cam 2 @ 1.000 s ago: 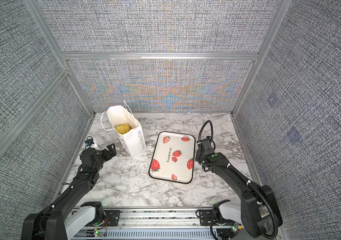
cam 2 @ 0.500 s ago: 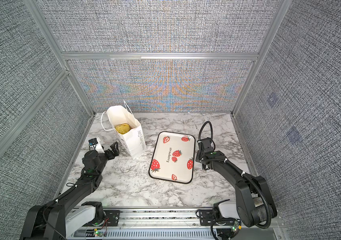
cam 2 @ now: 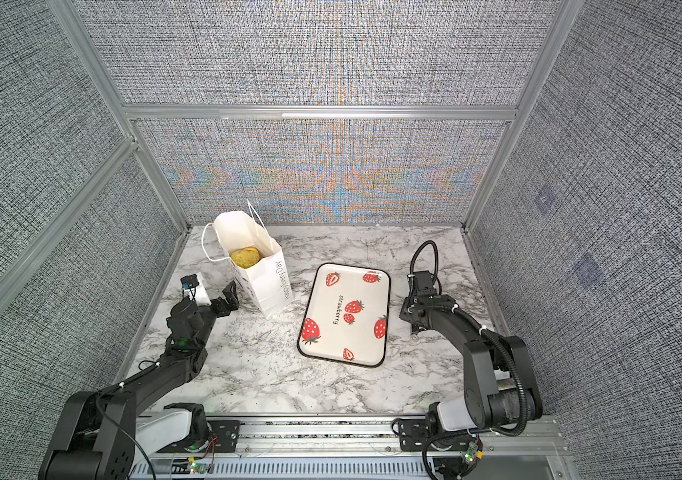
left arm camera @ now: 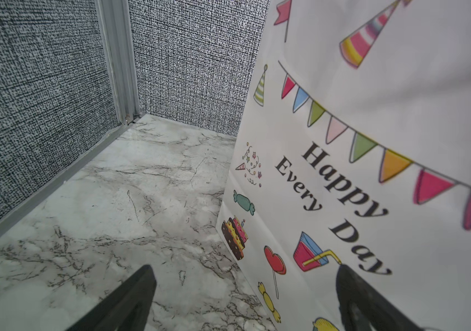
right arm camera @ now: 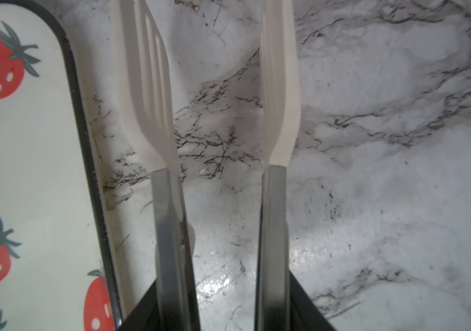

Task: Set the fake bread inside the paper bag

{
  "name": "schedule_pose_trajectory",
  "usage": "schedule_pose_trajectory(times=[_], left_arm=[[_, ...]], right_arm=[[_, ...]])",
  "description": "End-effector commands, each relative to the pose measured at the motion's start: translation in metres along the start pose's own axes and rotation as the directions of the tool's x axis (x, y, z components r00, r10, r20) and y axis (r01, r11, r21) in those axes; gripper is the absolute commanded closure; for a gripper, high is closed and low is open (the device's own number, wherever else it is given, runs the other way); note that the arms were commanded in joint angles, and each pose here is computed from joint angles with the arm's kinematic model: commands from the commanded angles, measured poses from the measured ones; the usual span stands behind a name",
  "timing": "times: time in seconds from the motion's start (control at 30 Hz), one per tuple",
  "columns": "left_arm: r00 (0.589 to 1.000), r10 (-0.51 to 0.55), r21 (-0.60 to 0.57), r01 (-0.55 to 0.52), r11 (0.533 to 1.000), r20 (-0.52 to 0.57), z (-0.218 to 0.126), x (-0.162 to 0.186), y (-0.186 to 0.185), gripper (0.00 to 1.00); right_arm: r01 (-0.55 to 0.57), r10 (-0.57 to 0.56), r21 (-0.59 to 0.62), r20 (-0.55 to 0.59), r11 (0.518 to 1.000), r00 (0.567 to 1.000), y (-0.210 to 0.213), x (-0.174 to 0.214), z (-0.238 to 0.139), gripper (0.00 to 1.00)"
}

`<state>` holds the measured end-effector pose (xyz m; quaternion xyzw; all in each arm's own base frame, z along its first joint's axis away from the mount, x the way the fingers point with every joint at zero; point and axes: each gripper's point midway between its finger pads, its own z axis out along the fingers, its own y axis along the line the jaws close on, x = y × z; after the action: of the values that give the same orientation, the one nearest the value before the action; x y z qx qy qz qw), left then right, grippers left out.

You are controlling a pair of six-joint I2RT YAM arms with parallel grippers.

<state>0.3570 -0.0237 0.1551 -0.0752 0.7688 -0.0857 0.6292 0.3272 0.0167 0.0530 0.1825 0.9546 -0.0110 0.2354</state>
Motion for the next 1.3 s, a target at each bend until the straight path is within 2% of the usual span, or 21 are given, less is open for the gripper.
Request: schedule_pose_trajectory(times=[0.0,0.2,0.33,0.37,0.6,0.83,1.13,1.27], left_arm=[[0.997,0.020,-0.028,-0.018,0.999,0.069,0.001,-0.018,0.003,0.01],[0.994,0.074,-0.068,-0.069,0.995,0.077,0.007,-0.028,0.007,0.01],[0.995,0.070,-0.105,-0.062,0.993,0.072,0.013,-0.028,0.013,0.01],[0.994,0.077,-0.111,-0.068,0.991,0.074,0.013,-0.028,0.014,0.01],[0.989,0.115,-0.181,-0.098,0.979,0.089,0.013,-0.032,0.027,0.01],[0.985,0.144,-0.140,-0.130,0.981,0.096,0.019,-0.034,0.019,0.01],[0.983,0.155,-0.165,-0.138,0.977,0.094,0.016,-0.034,0.024,0.01],[0.983,0.152,-0.167,-0.134,0.977,0.102,0.012,-0.035,0.024,0.01]], right_arm=[[-0.020,0.021,0.011,-0.007,1.000,1.000,-0.002,-0.005,0.004,0.52],[-0.057,0.059,0.053,-0.040,0.997,0.997,-0.011,-0.016,0.019,0.52],[-0.069,0.076,0.086,-0.075,0.994,0.994,-0.019,-0.015,0.033,0.52],[-0.074,0.079,0.079,-0.062,0.994,0.995,-0.016,-0.026,0.033,0.52],[-0.064,0.072,0.092,-0.085,0.994,0.994,-0.012,-0.031,0.047,0.52],[-0.044,0.057,0.111,-0.111,0.993,0.992,-0.006,-0.043,0.059,0.52],[-0.025,0.041,0.118,-0.131,0.993,0.991,-0.002,-0.050,0.067,0.51],[-0.025,0.040,0.113,-0.129,0.993,0.991,-0.002,-0.050,0.067,0.43]])
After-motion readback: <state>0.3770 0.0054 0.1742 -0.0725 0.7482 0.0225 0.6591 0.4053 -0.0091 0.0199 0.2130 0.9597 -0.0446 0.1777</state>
